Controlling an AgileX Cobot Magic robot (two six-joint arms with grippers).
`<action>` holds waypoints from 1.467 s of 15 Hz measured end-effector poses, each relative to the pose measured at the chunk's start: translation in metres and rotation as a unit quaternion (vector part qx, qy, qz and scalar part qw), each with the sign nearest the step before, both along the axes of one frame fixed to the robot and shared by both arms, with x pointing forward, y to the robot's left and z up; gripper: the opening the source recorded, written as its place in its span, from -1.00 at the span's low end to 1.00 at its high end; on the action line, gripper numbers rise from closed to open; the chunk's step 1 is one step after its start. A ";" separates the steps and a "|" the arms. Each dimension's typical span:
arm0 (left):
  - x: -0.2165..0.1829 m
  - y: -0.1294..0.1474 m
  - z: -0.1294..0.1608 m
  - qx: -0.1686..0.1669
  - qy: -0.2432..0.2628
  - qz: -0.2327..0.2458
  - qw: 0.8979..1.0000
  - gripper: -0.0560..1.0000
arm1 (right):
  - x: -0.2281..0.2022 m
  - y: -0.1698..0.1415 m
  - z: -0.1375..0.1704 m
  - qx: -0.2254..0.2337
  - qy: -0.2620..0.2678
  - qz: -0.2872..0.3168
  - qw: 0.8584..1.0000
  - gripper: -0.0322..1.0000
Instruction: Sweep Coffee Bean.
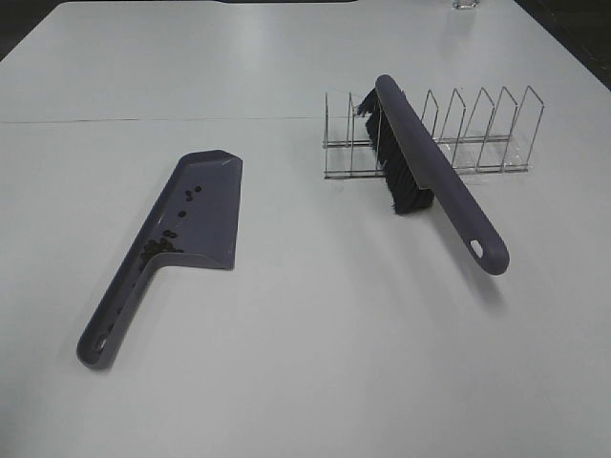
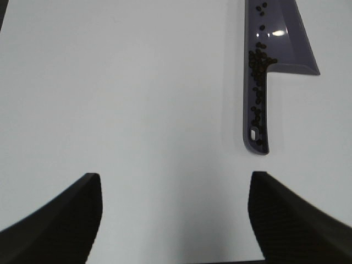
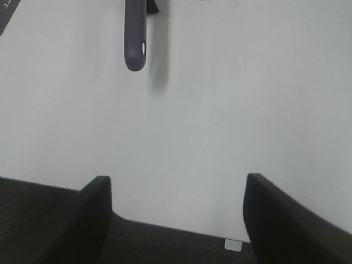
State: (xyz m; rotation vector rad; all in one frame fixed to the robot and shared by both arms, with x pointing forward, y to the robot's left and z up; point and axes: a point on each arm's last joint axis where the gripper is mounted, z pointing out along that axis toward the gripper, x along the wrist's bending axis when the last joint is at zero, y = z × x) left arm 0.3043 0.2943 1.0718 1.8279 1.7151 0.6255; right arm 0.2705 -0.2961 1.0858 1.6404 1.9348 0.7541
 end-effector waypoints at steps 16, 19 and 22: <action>-0.075 -0.001 -0.015 -0.010 -0.182 -0.005 0.983 0.40 | -0.036 0.000 -0.049 0.051 -0.118 0.032 0.991 0.21; -0.075 -0.001 -0.015 -0.011 -0.182 -0.005 0.983 0.40 | -0.036 0.003 -0.051 0.053 -0.115 0.049 0.991 0.21; -0.075 -0.001 -0.015 -0.009 -0.183 0.010 0.983 0.40 | -0.036 0.003 -0.051 0.052 -0.115 0.049 0.991 0.21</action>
